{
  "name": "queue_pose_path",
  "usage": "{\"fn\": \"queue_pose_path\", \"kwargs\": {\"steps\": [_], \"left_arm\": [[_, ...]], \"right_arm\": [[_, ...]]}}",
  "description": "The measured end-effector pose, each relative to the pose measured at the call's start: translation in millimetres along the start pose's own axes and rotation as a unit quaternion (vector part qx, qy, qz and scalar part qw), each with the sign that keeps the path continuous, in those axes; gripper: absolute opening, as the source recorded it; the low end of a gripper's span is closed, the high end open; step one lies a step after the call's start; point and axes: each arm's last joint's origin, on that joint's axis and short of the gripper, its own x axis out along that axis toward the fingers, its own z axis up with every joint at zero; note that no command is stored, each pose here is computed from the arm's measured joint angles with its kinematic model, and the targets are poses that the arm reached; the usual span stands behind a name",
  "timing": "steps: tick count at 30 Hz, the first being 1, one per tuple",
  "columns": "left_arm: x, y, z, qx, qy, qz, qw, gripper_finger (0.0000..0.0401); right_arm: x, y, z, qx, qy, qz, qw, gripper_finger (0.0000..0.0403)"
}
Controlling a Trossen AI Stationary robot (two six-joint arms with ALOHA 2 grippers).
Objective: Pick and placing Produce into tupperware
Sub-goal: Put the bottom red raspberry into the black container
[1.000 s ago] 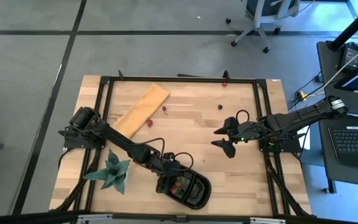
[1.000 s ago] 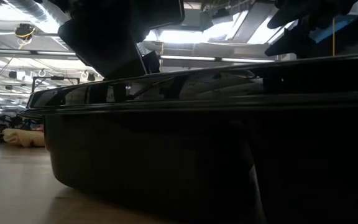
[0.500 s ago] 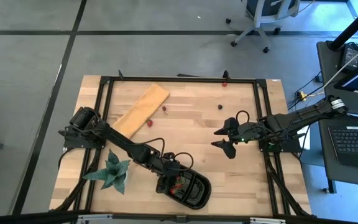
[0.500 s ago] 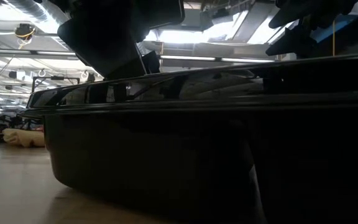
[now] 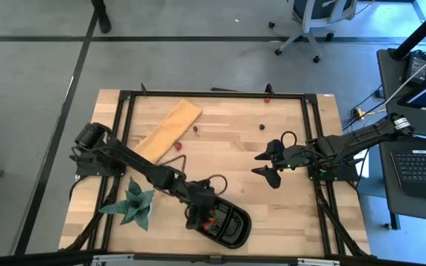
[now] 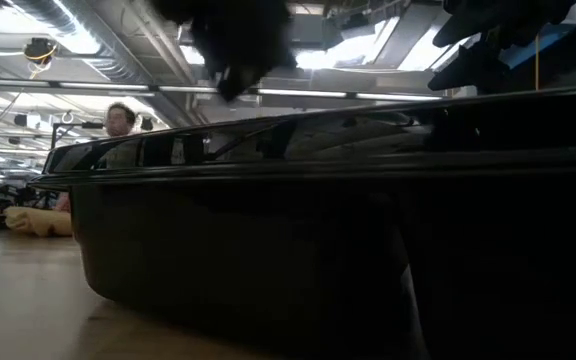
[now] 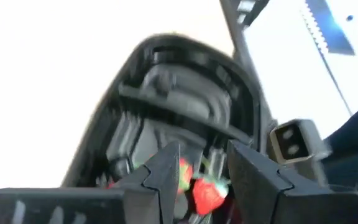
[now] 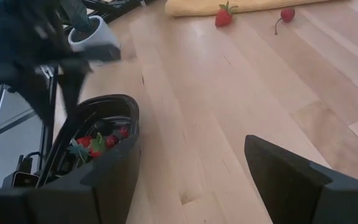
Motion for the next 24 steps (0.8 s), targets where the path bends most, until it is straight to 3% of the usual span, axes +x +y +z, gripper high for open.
{"fn": "queue_pose_path", "kwargs": {"steps": [6, 13, 19, 24], "left_arm": [[-51.1, 11.4, 34.1, 0.035, -0.081, 0.002, 0.996, 0.0126], [-126.1, 35.2, 59.2, 0.082, -0.151, 0.044, 0.984, 0.0126], [-187.3, 58.7, 61.8, 0.092, -0.184, 0.14, 0.969, 0.0126], [-223.7, 74.7, 50.5, 0.094, -0.21, 0.198, 0.953, 0.0126]], "right_arm": [[0.5, -1.4, 1.6, 0.007, -0.004, -0.003, 1.0, 0.0288], [3.5, -15.6, 7.9, 0.086, -0.011, -0.04, 0.995, 0.0288], [5.0, -37.8, 13.1, 0.118, -0.021, -0.119, 0.986, 0.0288], [2.6, -61.7, 8.7, 0.167, 0.017, -0.2, 0.965, 0.0288]]}}
